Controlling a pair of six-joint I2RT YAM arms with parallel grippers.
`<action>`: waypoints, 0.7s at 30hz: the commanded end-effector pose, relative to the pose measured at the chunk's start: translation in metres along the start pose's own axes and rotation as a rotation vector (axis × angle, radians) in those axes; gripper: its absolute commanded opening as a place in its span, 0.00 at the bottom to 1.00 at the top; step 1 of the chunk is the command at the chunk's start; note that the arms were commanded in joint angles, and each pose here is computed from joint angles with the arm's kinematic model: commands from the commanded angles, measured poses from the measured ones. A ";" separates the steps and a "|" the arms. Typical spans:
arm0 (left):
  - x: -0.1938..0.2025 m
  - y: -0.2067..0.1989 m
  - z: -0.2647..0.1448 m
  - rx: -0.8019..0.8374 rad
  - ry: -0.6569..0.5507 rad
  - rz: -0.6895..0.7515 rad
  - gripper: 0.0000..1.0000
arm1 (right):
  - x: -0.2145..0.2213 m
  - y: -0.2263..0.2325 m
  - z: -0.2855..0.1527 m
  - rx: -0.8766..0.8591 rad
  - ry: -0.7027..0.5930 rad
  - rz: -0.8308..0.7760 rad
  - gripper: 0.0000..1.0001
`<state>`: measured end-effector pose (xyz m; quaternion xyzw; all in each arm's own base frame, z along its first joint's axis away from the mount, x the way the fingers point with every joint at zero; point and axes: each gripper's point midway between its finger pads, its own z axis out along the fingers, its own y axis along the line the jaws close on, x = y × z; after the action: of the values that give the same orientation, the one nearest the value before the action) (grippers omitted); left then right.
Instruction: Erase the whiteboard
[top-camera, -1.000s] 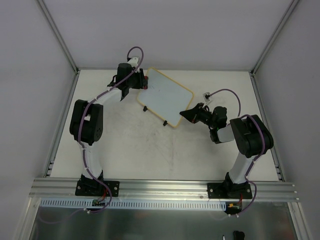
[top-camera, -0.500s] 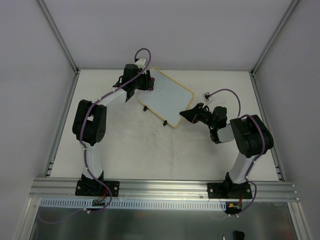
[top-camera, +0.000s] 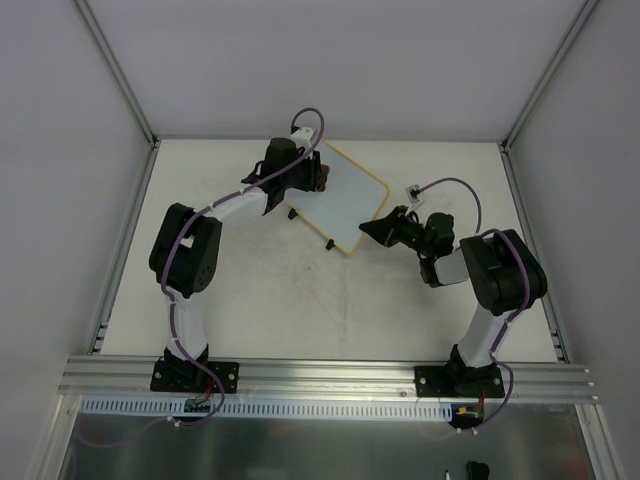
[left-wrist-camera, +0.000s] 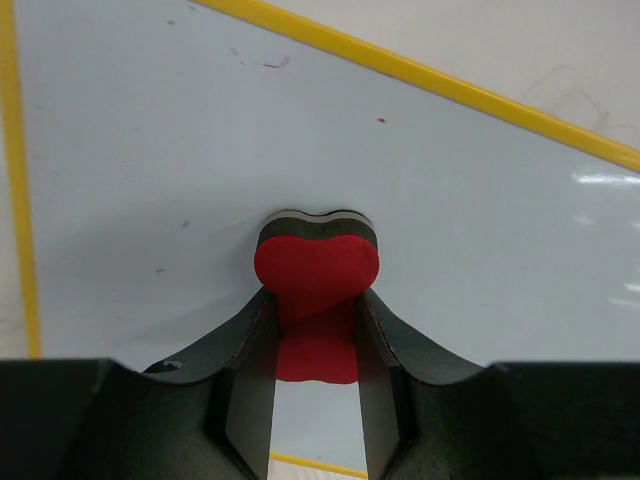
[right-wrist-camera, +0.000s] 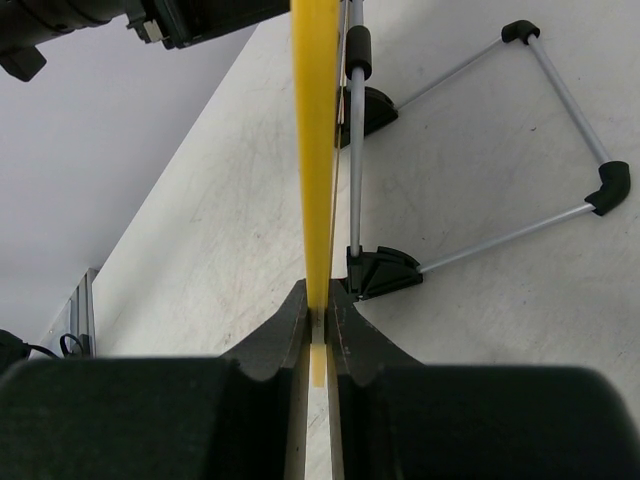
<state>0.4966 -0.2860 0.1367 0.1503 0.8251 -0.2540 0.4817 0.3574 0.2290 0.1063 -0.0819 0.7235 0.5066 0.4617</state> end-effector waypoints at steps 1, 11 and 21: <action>0.032 -0.056 0.000 0.132 0.068 -0.011 0.00 | -0.034 0.037 0.005 -0.162 -0.115 -0.166 0.00; 0.031 -0.052 -0.001 0.093 0.054 -0.010 0.00 | -0.034 0.037 0.006 -0.161 -0.116 -0.164 0.00; -0.019 0.034 0.010 -0.013 0.020 -0.062 0.00 | -0.034 0.038 0.004 -0.159 -0.117 -0.167 0.00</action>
<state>0.5080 -0.2839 0.1447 0.1385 0.8300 -0.2765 0.4641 0.3583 0.2287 0.1061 -0.0808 0.7237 0.5055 0.4628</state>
